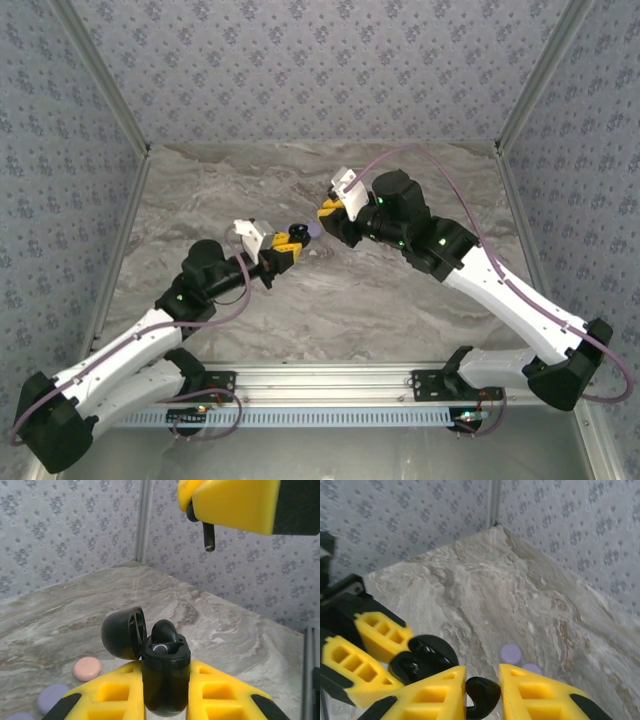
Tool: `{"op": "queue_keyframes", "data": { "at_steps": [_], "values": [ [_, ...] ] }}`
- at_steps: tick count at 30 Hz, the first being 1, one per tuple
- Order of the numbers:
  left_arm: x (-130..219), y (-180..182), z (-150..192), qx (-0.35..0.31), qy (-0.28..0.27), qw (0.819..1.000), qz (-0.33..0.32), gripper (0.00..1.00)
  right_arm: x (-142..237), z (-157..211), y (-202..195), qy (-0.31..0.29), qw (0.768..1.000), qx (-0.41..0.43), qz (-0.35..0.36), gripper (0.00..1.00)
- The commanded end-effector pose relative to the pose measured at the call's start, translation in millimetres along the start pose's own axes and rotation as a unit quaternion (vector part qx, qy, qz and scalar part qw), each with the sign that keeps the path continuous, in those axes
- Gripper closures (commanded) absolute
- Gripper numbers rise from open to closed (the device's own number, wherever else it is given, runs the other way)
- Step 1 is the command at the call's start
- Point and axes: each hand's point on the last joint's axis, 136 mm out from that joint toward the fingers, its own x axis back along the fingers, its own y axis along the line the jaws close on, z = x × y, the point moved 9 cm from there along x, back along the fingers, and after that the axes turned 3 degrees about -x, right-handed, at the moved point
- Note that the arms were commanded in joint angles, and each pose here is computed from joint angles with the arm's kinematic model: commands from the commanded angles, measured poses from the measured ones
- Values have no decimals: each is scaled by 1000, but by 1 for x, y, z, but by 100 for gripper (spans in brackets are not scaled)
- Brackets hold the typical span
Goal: Insert the wireless bluetooth earbuds into the charging case
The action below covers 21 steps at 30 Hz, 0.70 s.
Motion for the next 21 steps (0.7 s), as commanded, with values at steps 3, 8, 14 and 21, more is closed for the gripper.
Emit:
{"op": "queue_keyframes", "data": {
  "at_steps": [3, 8, 14, 21],
  "values": [
    [-3, -8, -32, -7, -50, 998, 45, 100, 6, -9, 13, -42, 998, 47, -29, 76],
    [-6, -9, -35, -6, -47, 997, 61, 100, 4, -7, 18, -41, 997, 63, -23, 76],
    [-9, -11, -35, -6, -40, 997, 72, 100, -3, -4, 20, -26, 997, 76, -19, 76],
    [-11, -10, -36, -7, -39, 996, 74, 100, -11, 1, 24, -9, 996, 86, -24, 76]
  ]
}}
